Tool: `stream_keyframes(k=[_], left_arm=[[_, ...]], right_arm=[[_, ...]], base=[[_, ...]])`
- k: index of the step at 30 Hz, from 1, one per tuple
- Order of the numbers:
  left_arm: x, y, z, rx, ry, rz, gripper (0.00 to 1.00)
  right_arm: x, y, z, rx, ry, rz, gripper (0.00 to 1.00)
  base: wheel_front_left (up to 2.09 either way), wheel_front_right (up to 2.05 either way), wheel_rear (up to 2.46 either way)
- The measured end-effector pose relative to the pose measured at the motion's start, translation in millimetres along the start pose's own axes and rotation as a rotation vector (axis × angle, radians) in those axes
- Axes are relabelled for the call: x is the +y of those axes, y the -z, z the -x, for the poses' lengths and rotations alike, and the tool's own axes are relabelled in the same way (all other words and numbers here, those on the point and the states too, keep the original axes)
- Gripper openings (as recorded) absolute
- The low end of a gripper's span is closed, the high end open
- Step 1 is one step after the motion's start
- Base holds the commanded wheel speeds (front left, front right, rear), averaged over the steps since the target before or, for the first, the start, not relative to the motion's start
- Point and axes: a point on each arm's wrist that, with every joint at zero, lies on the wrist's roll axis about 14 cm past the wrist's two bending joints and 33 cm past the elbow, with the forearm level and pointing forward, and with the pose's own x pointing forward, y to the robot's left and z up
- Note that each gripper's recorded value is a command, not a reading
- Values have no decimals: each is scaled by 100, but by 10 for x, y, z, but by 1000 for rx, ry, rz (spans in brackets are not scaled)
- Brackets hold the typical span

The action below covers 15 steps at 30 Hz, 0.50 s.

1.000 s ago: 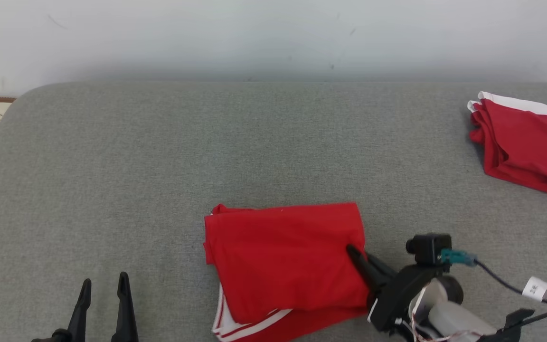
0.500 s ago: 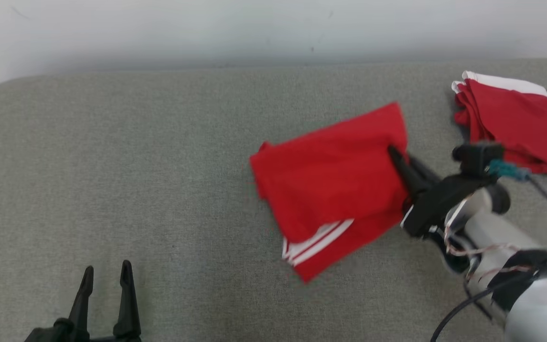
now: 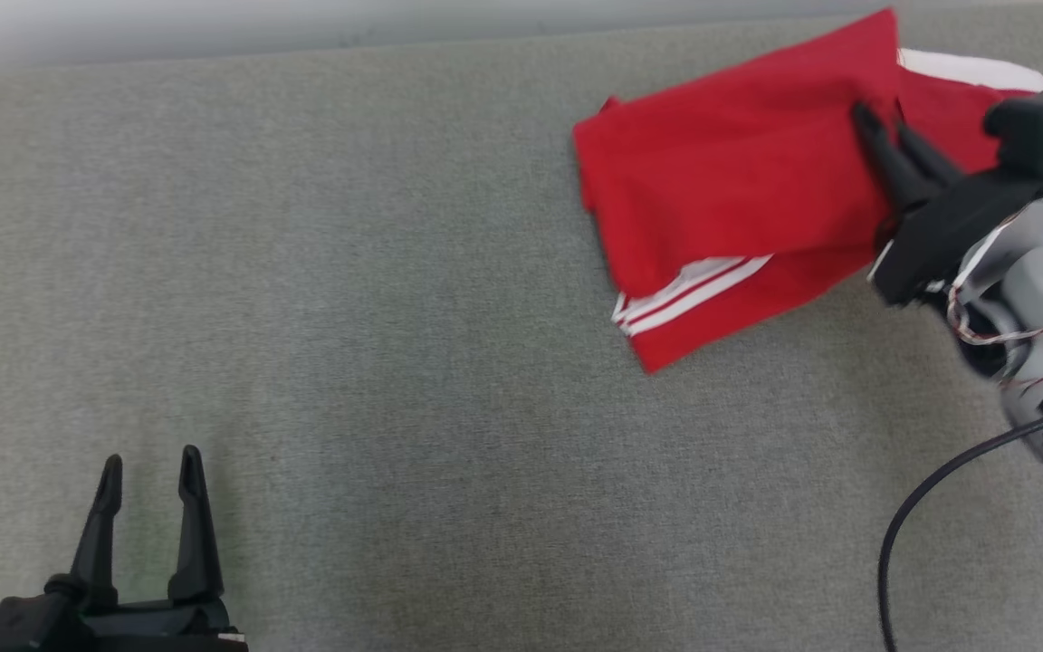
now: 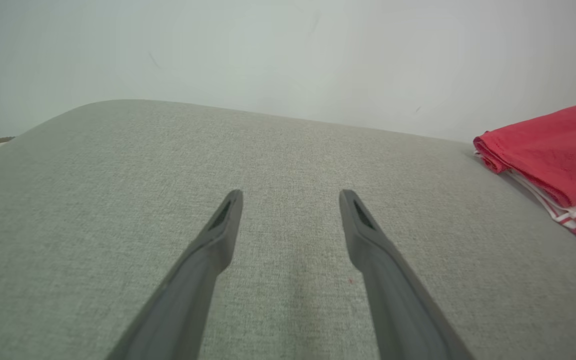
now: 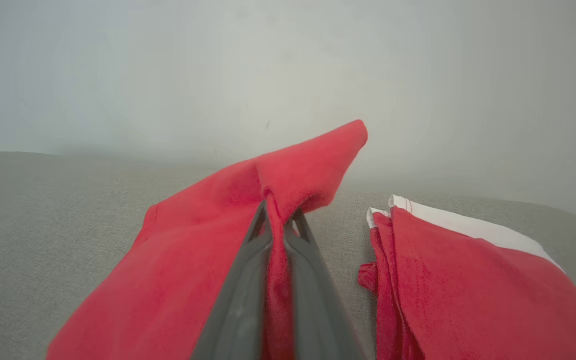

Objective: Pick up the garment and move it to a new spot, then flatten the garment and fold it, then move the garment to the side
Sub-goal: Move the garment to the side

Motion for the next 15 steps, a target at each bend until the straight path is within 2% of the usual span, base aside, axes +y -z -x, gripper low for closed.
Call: stream_keyframes(k=[7, 15], left_arm=[[-37, 79, -131, 3, 32, -29, 100], [-119, 96, -257, -14, 72, -59, 100]], right_arm=[[-507, -106, 79, 29, 83, 100, 0], [-928, -102, 245, 102, 154, 167, 0]], base=[[0, 0, 0], [0, 0, 0]])
